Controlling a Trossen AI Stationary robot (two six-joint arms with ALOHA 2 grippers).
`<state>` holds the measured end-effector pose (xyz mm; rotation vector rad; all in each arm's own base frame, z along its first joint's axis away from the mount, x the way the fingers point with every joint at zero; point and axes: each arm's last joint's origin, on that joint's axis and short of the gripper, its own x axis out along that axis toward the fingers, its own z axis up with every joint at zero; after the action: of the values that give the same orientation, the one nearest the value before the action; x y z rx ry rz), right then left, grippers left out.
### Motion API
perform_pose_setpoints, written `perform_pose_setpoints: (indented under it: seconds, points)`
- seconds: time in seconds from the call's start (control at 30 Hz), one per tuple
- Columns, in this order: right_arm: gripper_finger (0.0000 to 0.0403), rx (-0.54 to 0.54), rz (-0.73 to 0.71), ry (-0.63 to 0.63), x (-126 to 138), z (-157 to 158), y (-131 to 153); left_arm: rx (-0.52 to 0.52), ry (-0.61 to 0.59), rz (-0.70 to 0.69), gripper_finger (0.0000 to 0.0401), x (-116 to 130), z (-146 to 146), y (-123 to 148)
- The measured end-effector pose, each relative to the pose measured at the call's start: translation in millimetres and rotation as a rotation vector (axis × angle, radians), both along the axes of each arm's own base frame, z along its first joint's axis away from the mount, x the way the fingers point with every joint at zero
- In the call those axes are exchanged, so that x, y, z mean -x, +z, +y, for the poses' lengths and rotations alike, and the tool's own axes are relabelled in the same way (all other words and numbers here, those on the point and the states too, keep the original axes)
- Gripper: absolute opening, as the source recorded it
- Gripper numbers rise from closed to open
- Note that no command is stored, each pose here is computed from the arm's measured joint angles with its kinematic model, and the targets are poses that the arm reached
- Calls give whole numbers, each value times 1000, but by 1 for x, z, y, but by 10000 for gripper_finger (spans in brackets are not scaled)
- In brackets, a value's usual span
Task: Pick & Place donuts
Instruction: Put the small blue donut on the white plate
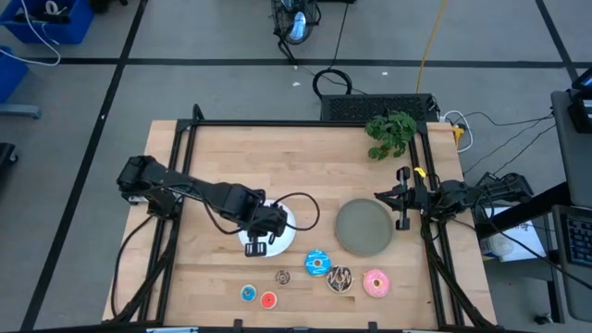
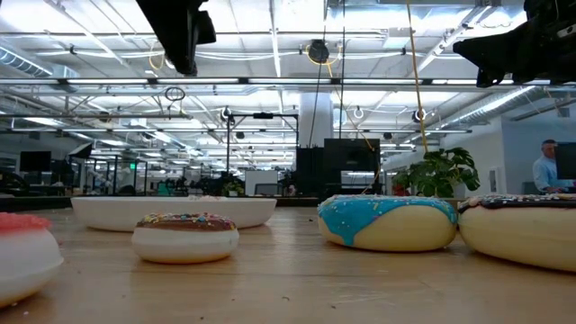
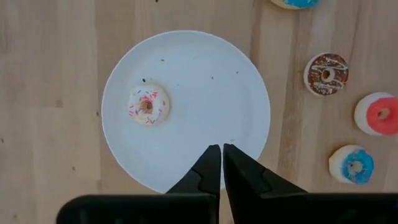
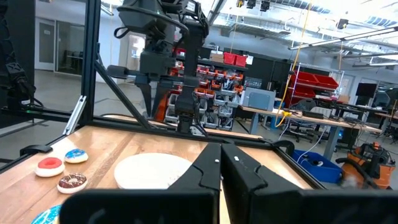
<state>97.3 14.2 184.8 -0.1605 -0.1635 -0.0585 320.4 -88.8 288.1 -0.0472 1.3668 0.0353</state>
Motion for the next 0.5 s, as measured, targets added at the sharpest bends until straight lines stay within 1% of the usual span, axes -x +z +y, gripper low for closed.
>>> perform_pose_setpoints:
  seconds: [0.1,0.2,0.33,0.5]
  points:
    - [0,0,0,0,0,0,0,26,-15,8,26,2,-7,0]
    - [0,0,0,0,0,0,0,60,12,17,26,4,-14,0]
    - [0,-1,0,0,0,0,0,73,33,21,26,8,-25,0]
    - [0,-10,0,2,0,0,0,76,-11,20,26,15,-42,0]
